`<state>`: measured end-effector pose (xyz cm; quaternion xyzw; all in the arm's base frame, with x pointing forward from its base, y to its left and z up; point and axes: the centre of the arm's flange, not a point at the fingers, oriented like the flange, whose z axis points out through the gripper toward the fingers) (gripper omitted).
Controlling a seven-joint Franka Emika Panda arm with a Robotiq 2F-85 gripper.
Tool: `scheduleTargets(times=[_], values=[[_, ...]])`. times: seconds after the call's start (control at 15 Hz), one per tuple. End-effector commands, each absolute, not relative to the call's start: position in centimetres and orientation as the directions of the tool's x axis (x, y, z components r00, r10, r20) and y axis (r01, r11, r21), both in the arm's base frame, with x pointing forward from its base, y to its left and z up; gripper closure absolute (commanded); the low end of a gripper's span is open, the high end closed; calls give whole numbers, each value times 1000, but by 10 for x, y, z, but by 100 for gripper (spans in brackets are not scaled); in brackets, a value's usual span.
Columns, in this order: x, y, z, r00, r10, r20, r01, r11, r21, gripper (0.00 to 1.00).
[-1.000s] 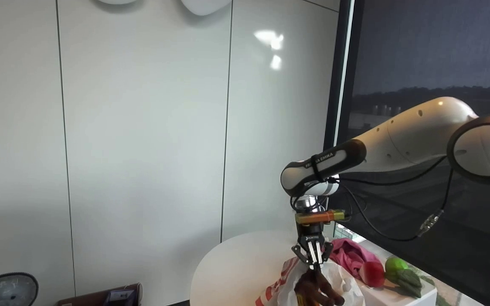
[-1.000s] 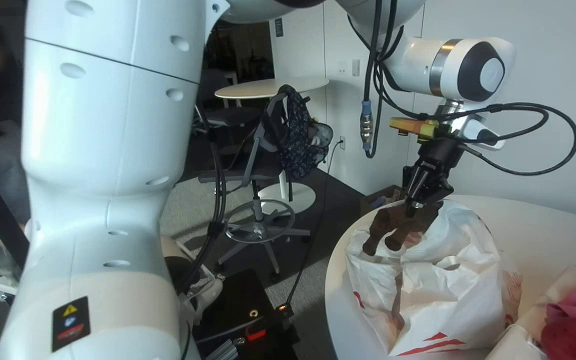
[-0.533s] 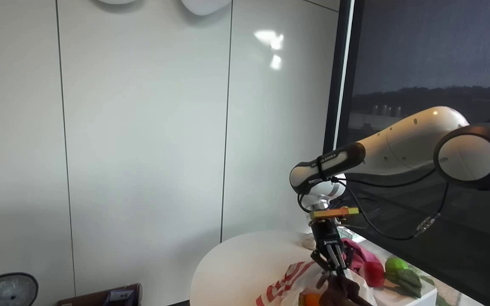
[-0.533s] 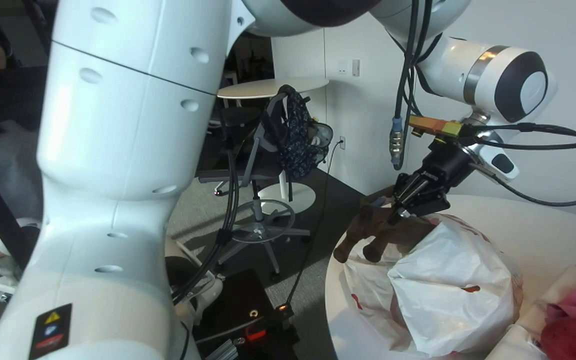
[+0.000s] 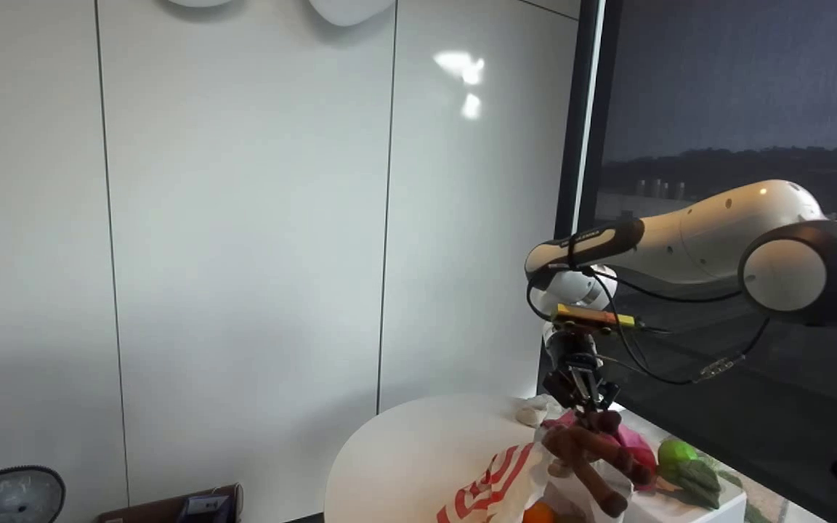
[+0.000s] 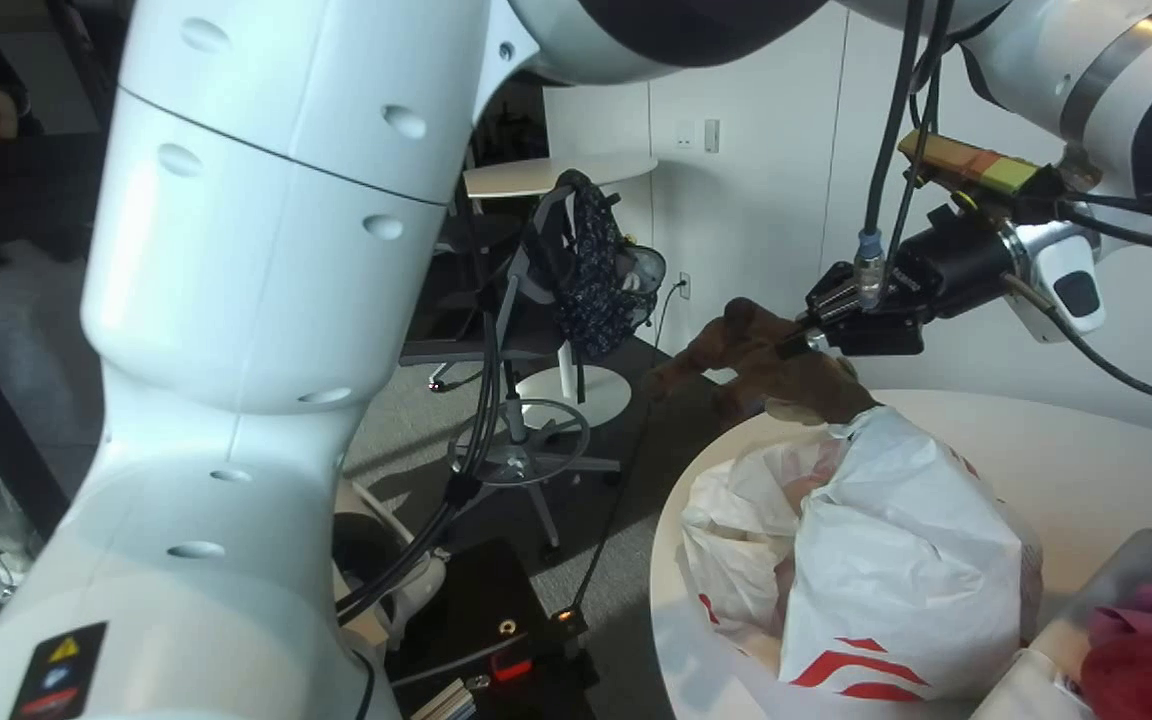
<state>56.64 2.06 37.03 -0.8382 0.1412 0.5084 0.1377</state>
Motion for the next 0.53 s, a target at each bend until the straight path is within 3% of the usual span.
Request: scheduleTargets(times=[0.0, 0.47], values=[[584, -5, 412, 530, -181, -828, -467, -878, -108, 92], [610, -65, 411, 698, -428, -574, -550, -834, -47, 94]])
